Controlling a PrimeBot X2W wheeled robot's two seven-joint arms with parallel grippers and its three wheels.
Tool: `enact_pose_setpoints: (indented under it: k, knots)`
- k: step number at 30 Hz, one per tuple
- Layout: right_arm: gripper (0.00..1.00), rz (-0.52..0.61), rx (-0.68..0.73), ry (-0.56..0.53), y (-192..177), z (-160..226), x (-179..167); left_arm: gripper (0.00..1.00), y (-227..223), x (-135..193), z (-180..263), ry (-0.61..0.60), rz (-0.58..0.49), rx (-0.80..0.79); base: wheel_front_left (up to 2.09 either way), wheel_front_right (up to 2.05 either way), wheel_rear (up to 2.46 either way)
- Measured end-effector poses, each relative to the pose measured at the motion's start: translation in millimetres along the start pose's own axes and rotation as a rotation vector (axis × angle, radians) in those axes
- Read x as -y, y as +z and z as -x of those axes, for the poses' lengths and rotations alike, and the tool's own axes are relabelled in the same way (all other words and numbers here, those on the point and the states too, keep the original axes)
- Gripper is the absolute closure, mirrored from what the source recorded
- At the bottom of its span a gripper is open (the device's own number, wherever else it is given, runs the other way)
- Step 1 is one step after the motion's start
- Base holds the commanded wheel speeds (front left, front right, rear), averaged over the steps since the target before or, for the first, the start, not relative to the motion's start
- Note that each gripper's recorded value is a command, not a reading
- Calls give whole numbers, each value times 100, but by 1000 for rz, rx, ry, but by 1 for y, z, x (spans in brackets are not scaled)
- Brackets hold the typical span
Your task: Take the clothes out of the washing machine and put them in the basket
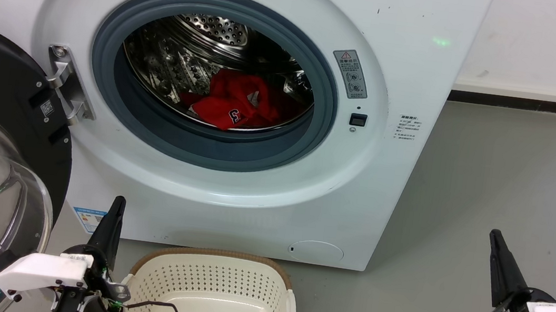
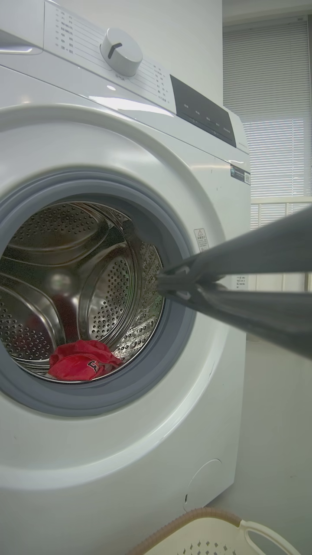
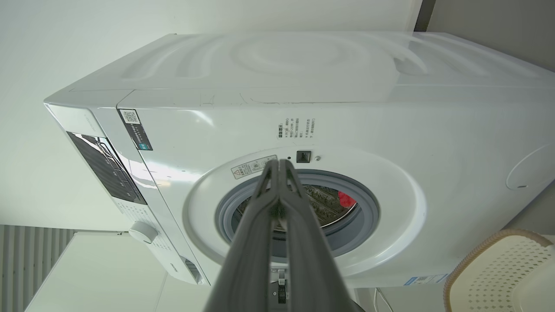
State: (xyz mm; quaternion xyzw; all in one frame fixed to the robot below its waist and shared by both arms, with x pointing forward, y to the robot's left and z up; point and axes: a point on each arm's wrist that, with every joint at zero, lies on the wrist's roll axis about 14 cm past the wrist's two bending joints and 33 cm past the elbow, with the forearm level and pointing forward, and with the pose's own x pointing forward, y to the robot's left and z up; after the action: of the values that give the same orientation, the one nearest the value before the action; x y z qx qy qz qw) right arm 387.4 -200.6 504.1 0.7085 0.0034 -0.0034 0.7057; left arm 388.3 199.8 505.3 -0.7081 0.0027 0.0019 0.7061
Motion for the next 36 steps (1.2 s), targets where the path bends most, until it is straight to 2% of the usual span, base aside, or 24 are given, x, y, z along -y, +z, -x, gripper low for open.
enact_pose_setpoints:
  k: [33, 34, 36]
  knots:
    - [100, 0, 0, 0, 0, 0, 0, 100, 0, 0, 0, 0, 0, 0, 0, 0, 0]
    - [0, -1, 0, -4, 0, 1, 1, 0, 0, -2, 0, 5, 0, 0, 0, 0, 0]
    - [0, -3, 2, -33, 0, 4, 11, 0, -1, -12, 5, 35, 4, 0, 0, 0, 0]
